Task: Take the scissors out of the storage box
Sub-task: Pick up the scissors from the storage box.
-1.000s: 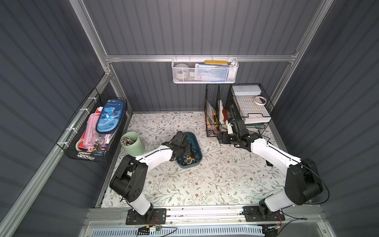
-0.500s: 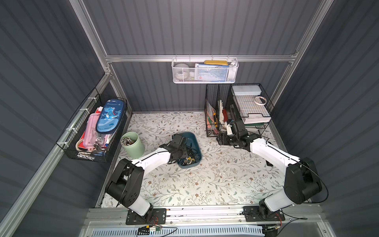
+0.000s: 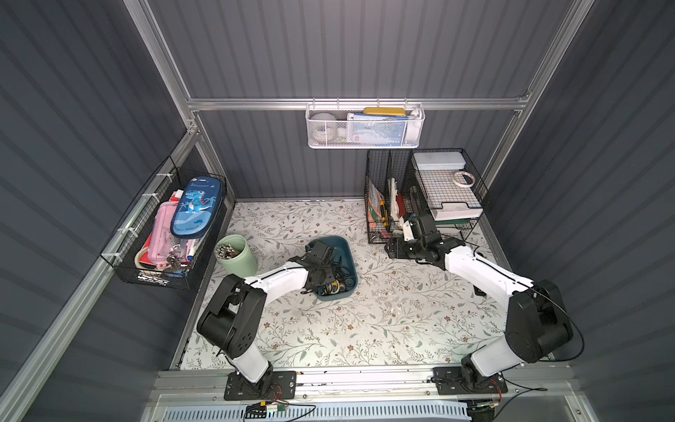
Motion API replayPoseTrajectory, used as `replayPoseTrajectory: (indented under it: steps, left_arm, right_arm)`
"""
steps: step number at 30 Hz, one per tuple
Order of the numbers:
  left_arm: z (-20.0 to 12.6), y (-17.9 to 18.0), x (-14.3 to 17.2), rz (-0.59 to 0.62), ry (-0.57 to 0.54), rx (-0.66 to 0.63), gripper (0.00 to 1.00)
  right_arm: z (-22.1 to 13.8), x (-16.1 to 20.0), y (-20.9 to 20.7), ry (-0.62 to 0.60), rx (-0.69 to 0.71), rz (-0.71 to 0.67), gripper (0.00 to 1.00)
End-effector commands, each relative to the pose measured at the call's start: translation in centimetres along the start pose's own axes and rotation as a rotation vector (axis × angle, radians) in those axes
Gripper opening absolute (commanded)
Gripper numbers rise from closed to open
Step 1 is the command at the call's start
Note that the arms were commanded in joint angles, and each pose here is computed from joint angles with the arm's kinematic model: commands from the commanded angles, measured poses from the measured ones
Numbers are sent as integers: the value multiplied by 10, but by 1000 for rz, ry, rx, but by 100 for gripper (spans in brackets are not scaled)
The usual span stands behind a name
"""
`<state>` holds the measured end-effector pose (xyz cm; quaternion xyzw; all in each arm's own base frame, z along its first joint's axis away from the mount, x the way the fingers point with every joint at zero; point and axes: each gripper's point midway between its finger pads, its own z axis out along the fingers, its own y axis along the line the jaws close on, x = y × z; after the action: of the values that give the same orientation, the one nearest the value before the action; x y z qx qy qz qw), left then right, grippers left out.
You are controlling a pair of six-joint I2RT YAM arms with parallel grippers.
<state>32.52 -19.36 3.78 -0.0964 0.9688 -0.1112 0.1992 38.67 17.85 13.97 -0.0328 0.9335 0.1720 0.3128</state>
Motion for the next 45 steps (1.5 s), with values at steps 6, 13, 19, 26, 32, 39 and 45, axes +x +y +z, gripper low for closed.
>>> replayPoseTrajectory:
  steps: [6, 13, 19, 26, 32, 39, 45]
  left_arm:
    - [13, 4, 9, -45, 38, -12, 13]
    - [-46, -15, -40, -21, -150, 41, 8]
    - [-81, -41, -60, 49, -205, 142, 7]
    - [-93, -75, -65, 88, -216, 265, 7]
    - [-97, -98, -60, 165, -220, 319, 7]
    - [-98, -107, -54, 191, -219, 340, 7]
    - [-103, -112, -53, 200, -226, 368, 6]
  right_arm:
    - [3, 0, 17, 22, -55, -14, 78]
    - [-13, -1, 68, 14, -164, -119, 76]
    - [-29, 18, 148, 14, -420, -232, 73]
    - [-30, 20, 181, -64, -599, -103, 66]
    - [-19, 16, 186, -87, -629, -59, 64]
    - [-4, 13, 185, -76, -600, -29, 57]
    - [4, 15, 182, -65, -597, 1, 47]
